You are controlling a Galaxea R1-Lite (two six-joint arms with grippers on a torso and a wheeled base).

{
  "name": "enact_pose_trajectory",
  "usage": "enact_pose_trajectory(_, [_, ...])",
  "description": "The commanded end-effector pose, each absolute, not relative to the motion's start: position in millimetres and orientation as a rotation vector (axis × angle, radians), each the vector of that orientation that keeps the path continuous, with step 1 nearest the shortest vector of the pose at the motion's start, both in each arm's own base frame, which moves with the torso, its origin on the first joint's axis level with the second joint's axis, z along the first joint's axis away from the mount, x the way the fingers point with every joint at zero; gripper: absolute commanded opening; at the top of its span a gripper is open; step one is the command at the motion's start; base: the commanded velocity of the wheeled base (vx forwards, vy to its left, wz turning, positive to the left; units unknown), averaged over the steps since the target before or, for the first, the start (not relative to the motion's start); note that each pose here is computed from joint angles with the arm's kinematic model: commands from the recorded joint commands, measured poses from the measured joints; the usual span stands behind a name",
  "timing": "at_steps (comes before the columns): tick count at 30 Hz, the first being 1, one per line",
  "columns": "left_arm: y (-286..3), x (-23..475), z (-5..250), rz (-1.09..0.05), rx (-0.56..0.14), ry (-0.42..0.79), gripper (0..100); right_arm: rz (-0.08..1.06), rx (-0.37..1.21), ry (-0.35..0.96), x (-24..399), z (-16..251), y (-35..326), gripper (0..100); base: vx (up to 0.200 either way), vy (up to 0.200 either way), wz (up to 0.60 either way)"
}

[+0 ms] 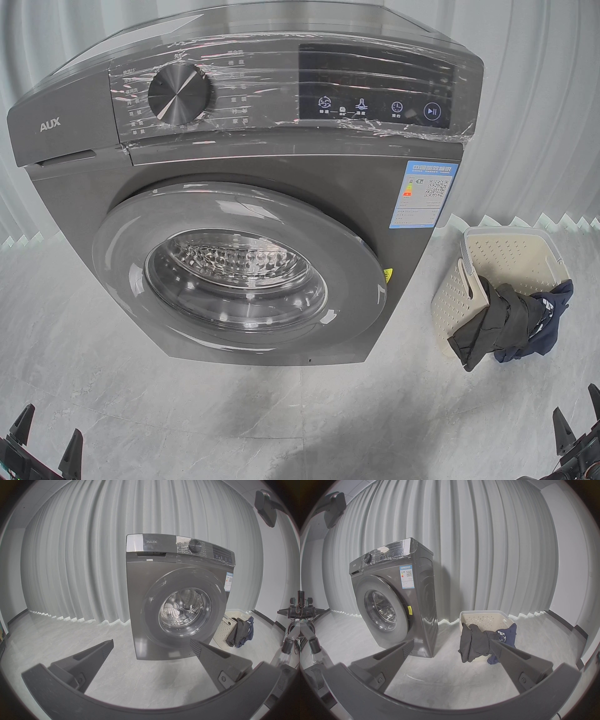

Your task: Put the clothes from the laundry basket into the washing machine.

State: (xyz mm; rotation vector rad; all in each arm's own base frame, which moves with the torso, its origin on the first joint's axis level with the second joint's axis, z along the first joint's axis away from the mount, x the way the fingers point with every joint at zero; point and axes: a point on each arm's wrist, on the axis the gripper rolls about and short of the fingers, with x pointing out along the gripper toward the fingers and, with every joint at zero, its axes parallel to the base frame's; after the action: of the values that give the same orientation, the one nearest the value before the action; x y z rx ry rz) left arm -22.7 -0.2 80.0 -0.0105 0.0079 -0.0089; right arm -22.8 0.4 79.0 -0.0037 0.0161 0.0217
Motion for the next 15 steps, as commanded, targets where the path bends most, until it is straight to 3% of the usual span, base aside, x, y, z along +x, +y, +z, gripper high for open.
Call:
enact_pose_trajectory(1, [-0.2, -22.9, 75.1, -0.009, -0.011, 0.006, 100, 0.023, -0.004, 0.011, -23.2, 76.1, 0.4, 100, 0.0, 0.0, 0.0])
enact_pose_trajectory(4, [-0.3, -22.9, 75.1, -0.012, -0.014, 0.006, 100, 0.023, -0.004, 0.012, -23.2, 75.9, 0.4, 100, 0.0, 0.0, 0.0])
enact_pose_trajectory(15, [-0.3, -22.9, 75.1, -0.012, -0.014, 0.006, 100, 0.023, -0.004, 0.012, -23.2, 75.9, 0.4, 100, 0.0, 0.2, 0.0])
